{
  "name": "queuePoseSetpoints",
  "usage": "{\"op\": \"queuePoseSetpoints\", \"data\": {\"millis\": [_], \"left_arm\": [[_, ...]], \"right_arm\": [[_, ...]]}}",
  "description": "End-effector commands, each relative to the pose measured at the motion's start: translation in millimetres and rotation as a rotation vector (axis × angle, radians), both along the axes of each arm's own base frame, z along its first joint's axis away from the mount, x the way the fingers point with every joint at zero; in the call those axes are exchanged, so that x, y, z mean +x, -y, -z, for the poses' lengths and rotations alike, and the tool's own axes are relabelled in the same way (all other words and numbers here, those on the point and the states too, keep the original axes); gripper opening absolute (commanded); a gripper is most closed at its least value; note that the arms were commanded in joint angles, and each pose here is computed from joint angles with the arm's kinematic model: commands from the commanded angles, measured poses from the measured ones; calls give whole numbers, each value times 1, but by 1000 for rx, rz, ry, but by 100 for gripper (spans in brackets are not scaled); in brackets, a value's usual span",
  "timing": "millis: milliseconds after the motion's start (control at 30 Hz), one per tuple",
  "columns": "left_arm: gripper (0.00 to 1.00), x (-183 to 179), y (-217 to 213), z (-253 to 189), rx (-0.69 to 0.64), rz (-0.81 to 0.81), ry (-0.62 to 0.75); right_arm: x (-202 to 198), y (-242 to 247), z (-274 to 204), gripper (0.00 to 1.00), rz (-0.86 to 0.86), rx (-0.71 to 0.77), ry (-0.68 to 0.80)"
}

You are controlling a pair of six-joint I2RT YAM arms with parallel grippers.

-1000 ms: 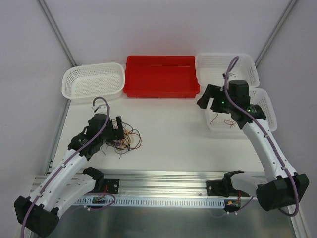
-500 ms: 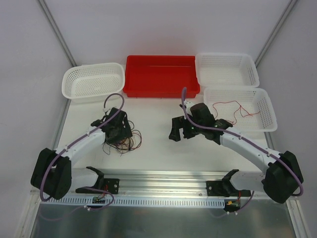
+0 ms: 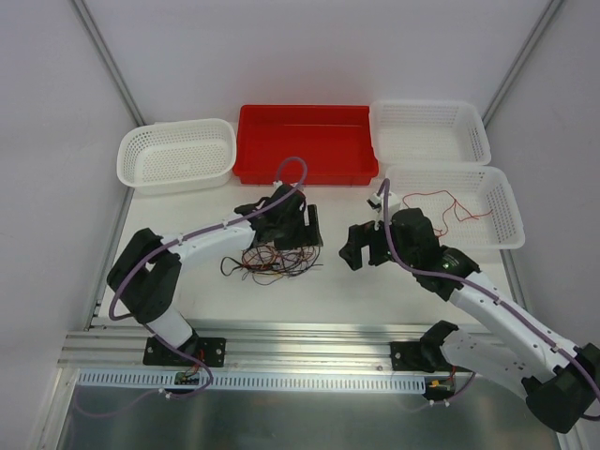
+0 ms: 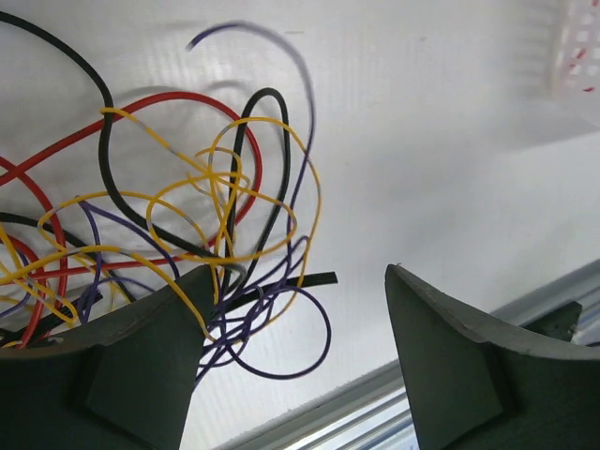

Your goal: Untangle the cables

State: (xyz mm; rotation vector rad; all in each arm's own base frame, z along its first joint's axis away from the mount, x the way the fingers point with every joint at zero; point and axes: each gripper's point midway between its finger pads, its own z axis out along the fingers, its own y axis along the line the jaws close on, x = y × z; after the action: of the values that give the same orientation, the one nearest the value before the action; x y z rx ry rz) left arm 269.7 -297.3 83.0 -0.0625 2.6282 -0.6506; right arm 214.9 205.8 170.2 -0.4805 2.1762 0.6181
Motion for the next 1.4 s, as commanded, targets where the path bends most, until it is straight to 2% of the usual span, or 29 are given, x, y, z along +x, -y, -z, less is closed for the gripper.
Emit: {"op": "queuePoseSetpoints", "data": {"millis": [0,133,300,467,600,733,833,867,1000,1167,1367], "left_arm": [[75,3,16,-41,-81,39,90],[82,-1,-6,-74,-88,3,203],[89,-6,-58,-76,40,-106,287],[91,-11,-105,-76,166,-202,309],[91,-4,-132,-69,169,-272,267],[88,8,-150,-63,176,-297,231],[86,26,-161,-59,233,-269,219],[81,30,-164,-56,260,-238,218],[77,54,-170,-37,308,-180,157],[75,87,-166,-33,296,-130,130],[63,107,-152,-3,258,-80,39]], "right_arm": [[-2,14,-3,97,11,-45,53],[-7,12,-9,97,-12,-21,64],[-6,1,-18,97,-43,19,70],[-5,-12,-19,97,-89,30,49],[-7,-21,-19,98,-119,28,35],[-7,-25,-17,97,-135,21,31],[-8,-27,-12,97,-140,14,19],[-8,-28,-11,98,-144,13,19],[-11,-33,-2,98,-156,13,-2],[-14,-43,3,98,-185,12,-10],[-14,-53,11,97,-205,6,-25]]}}
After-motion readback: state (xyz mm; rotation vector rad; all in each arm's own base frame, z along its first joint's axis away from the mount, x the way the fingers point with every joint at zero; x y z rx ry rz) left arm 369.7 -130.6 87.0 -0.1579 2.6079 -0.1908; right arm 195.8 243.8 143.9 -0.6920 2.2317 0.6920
